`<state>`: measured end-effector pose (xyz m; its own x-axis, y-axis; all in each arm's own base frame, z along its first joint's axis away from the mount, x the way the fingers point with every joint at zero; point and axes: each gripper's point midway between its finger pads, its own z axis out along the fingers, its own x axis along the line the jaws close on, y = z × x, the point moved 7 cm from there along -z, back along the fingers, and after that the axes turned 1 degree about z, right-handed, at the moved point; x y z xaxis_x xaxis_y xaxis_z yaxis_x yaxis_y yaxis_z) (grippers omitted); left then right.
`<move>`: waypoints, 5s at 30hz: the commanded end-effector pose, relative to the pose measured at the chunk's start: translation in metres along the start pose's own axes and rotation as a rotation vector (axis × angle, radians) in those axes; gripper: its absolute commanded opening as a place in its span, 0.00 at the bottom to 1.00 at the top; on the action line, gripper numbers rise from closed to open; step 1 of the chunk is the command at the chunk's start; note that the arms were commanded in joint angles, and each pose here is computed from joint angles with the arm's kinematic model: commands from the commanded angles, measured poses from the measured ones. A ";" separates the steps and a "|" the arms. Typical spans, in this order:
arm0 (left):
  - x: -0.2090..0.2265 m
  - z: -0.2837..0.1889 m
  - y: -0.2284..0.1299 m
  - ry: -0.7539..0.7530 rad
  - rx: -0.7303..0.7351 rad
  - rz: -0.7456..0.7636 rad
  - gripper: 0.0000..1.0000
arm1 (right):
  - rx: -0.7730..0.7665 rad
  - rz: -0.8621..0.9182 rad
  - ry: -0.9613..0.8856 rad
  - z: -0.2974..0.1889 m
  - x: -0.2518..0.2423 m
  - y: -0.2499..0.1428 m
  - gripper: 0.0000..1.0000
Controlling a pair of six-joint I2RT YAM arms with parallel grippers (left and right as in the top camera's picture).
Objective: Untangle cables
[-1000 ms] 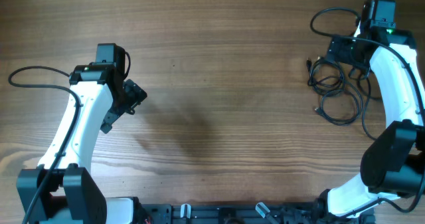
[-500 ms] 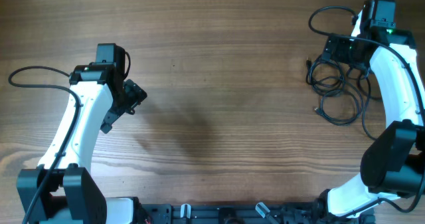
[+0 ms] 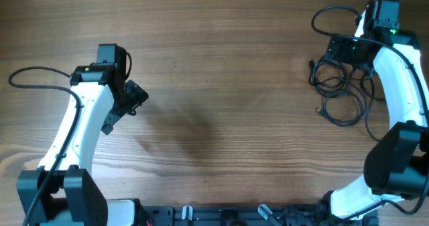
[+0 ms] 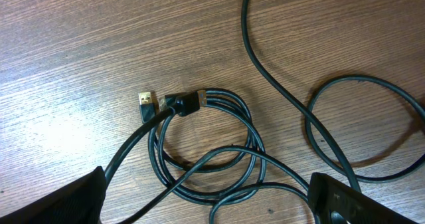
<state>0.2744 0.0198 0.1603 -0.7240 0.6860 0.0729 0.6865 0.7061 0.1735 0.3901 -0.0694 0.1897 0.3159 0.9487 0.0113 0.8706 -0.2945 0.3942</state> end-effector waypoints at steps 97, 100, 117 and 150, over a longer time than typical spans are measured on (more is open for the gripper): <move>0.003 0.003 0.001 0.021 -0.007 0.000 1.00 | -1.109 -0.189 0.395 -0.258 -0.027 -0.242 1.00; 0.003 0.003 0.001 0.021 -0.007 0.000 1.00 | -1.267 -0.279 0.426 -0.261 -0.017 -0.234 1.00; 0.003 0.003 0.001 0.021 -0.007 0.000 1.00 | -1.498 -0.173 0.468 -0.140 0.009 -0.202 1.00; 0.003 0.003 0.001 0.021 -0.007 0.000 1.00 | -1.134 -0.196 0.397 -0.077 0.010 -0.216 1.00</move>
<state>0.2741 0.0201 0.1600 -0.7240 0.6856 0.0764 0.6866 0.7057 0.1748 0.1765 0.0153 0.1734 -0.1139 0.9923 0.0488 0.0156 -0.0473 0.9988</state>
